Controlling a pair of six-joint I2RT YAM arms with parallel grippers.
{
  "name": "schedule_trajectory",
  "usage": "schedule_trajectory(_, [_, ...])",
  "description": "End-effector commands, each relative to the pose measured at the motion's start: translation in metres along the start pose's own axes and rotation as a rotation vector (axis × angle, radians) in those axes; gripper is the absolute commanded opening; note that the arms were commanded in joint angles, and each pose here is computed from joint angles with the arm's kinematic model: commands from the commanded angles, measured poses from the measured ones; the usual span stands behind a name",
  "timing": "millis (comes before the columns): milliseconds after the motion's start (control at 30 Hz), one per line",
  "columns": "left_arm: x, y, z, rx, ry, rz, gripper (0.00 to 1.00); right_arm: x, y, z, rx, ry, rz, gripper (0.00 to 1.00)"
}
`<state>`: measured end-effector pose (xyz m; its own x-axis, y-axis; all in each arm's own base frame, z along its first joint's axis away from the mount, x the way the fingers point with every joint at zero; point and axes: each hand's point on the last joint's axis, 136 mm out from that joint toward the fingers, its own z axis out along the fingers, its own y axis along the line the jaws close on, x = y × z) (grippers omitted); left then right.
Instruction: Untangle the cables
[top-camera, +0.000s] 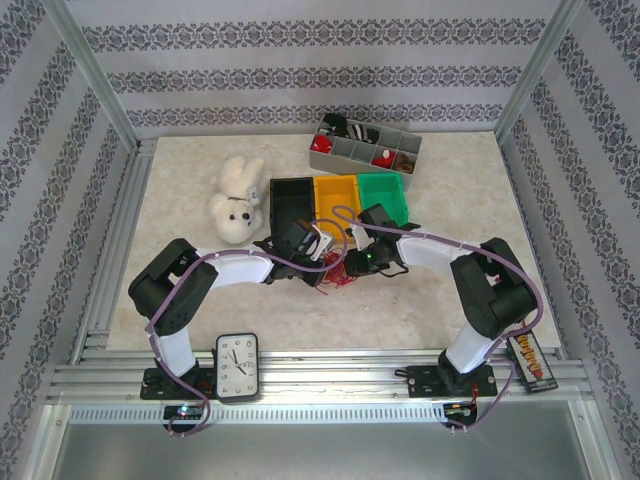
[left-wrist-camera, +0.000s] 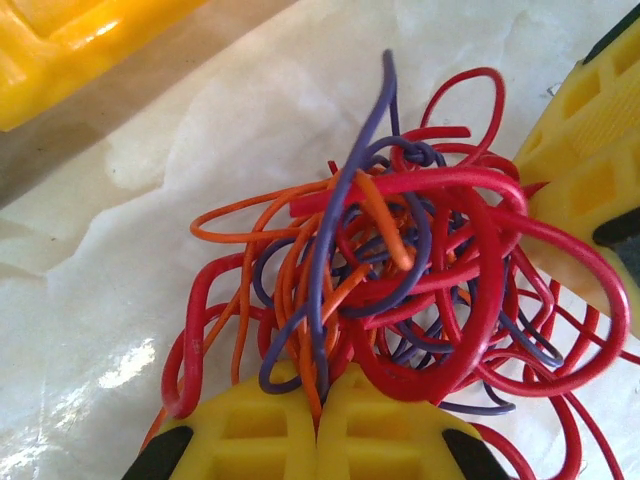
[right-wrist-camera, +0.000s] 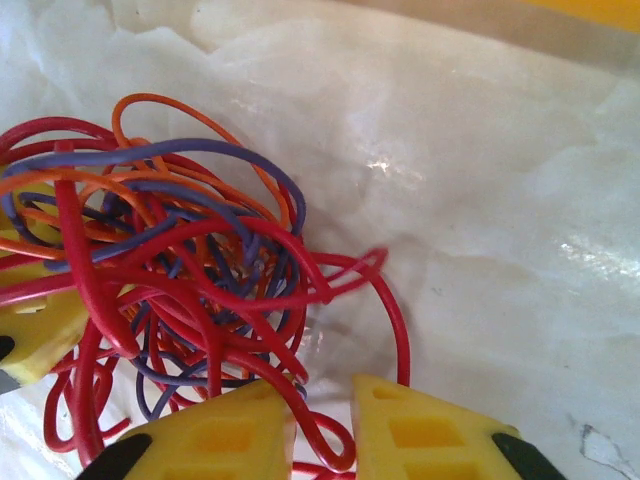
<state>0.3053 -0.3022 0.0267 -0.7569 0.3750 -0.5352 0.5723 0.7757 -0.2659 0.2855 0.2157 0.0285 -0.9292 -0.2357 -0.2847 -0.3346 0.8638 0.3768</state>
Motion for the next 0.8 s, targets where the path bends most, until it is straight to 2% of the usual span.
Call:
schedule_trajectory(0, [0.050,0.019,0.017,-0.085,0.160,0.008,0.00,-0.005,0.007,-0.001,-0.028,-0.019,-0.024,0.12])
schedule_trajectory(100, [0.048,0.022,0.017,-0.098,0.157,0.005,0.00,-0.003,0.007,-0.003,-0.027,-0.020,-0.019,0.08])
schedule_trajectory(133, [0.048,0.027,0.017,-0.127,0.160,-0.003,0.00,0.001,0.006,-0.007,-0.025,-0.027,-0.011,0.04])
schedule_trajectory(167, [0.049,0.044,0.016,-0.231,0.167,-0.025,0.00,0.005,0.000,-0.021,-0.013,-0.057,0.028,0.02])
schedule_trajectory(300, [0.054,0.062,0.013,-0.325,0.181,-0.048,0.00,0.012,-0.025,-0.047,0.059,-0.137,0.112,0.00])
schedule_trajectory(500, [0.060,0.065,0.015,-0.331,0.199,-0.074,0.00,0.015,-0.072,-0.085,0.194,-0.280,0.297,0.00])
schedule_trajectory(767, [0.064,0.068,0.012,-0.329,0.197,-0.108,0.00,0.029,-0.132,-0.125,0.391,-0.405,0.544,0.00])
